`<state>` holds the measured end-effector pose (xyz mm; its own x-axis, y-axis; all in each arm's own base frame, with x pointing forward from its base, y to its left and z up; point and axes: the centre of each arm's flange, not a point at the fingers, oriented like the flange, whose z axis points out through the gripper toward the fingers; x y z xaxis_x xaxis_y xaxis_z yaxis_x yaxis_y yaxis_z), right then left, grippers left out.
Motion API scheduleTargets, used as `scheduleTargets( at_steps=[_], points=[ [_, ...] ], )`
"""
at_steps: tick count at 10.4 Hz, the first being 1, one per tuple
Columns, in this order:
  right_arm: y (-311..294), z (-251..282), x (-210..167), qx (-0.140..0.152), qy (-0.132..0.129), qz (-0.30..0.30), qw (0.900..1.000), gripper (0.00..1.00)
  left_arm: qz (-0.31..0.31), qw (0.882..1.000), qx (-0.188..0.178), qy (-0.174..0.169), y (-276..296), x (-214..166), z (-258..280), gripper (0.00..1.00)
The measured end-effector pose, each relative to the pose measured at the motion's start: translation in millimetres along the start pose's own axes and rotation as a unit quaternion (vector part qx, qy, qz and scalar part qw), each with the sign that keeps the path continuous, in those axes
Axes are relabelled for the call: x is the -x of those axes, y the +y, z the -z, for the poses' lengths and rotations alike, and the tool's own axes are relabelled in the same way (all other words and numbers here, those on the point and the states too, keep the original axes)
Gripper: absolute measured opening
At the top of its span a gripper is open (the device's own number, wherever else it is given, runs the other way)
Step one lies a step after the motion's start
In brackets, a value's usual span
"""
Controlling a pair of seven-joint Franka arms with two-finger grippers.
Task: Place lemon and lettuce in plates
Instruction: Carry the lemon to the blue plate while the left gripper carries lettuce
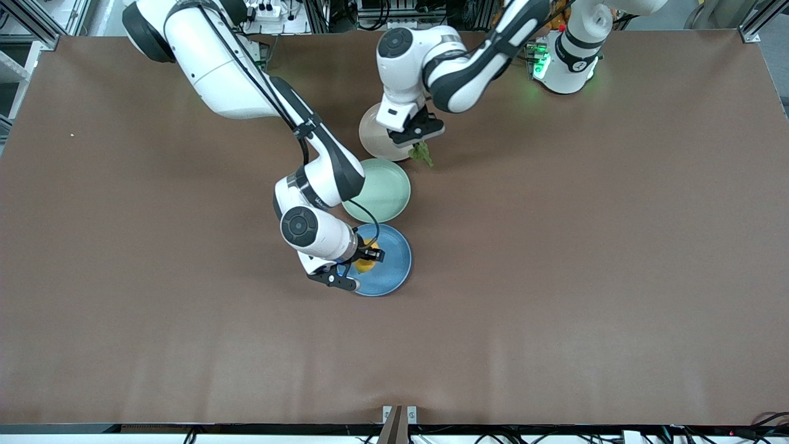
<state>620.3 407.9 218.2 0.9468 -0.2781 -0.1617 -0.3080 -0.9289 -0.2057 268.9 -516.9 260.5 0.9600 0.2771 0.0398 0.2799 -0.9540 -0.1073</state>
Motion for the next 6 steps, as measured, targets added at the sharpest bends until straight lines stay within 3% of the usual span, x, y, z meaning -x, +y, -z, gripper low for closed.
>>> scheduleTargets(
  at_steps=[2, 5, 6],
  points=[
    [0, -5, 0, -0.002, -0.002, -0.007, 1.000, 0.99, 0.017, 1.000, 0.007, -0.013, 20, 28, -5, 0.05],
    [1, 6, -8, -0.012, -0.004, -0.019, 1.000, 1.00, 0.026, 0.999, 0.003, -0.031, 37, 55, -19, 0.05],
    [4, 18, -13, -0.006, -0.014, -0.022, 1.000, 1.00, 0.028, 0.999, -0.001, -0.034, 39, 61, -24, 0.11]
  ],
)
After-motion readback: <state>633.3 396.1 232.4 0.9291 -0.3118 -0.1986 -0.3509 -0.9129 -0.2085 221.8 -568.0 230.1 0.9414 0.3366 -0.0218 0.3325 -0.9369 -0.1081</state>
